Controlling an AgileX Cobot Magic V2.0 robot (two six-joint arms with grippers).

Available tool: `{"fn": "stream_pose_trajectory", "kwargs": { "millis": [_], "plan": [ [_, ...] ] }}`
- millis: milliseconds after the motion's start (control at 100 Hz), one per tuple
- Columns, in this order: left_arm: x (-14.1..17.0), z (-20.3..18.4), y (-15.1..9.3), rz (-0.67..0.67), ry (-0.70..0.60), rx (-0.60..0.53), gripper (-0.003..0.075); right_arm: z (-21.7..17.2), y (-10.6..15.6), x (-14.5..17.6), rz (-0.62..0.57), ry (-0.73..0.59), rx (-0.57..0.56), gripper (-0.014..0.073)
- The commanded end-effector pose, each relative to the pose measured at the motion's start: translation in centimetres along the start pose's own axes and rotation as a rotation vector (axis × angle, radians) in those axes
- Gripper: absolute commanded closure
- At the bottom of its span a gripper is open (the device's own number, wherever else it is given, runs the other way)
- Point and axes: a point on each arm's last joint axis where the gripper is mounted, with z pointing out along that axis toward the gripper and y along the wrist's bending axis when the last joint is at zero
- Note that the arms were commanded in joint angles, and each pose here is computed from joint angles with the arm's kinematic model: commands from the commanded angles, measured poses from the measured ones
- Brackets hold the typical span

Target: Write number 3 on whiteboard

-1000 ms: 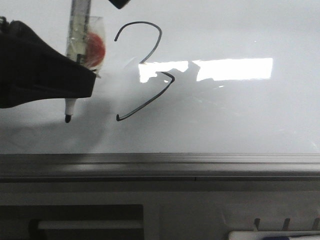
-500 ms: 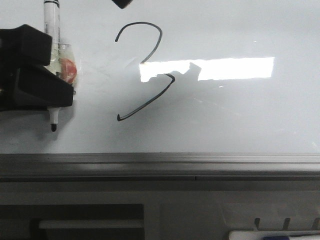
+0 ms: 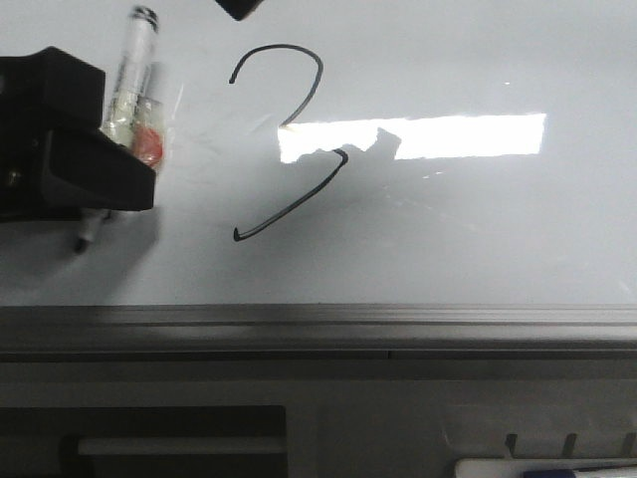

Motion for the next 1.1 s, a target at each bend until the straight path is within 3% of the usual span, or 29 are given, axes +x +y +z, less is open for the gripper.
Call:
{"fn": "stream_pose_trajectory", "kwargs": {
  "millis": [0,400,450,540,630,760,910,1090],
  "plan": [
    [-1.3,0.2,0.3,-0.024,-0.099,-0.027,0.0372,-1.7,-0.7,-1.2,0.01,-0.103,0.019,0.0145],
    [-2.3,-2.1,-0.3,0.0,-0.167,0.028,0.0363,-2.4,-0.9,-1.1,0.015,-0.105,0.024,0.017],
    [-2.6,-3.0,-0.5,0.018,-0.187,0.049,0.0363,-2.8,-1.0,-1.0,0.018,-0.115,0.026,0.0233],
    [-3.1,-4.7,-0.9,0.048,-0.234,0.086,0.0379,-4.1,-1.4,-1.0,0.028,-0.149,0.033,0.0437],
    [-3.5,-6.5,-1.1,0.1,-0.29,0.119,0.0503,-5.3,-1.6,-0.7,0.035,-0.187,0.037,0.0666],
    [-4.0,-9.2,-1.4,0.178,-0.39,0.156,0.074,-6.8,-1.7,0.5,0.04,-0.251,0.036,0.0656],
    [-4.3,-12.2,-1.4,0.224,-0.505,0.19,0.0741,-8.1,-1.0,3.1,0.031,-0.389,0.015,0.0656],
    [-3.2,-14.0,-1.0,0.297,-0.553,0.198,0.0741,-9.3,0.4,7.4,0.012,-0.596,-0.02,0.0655]
  ]
}}
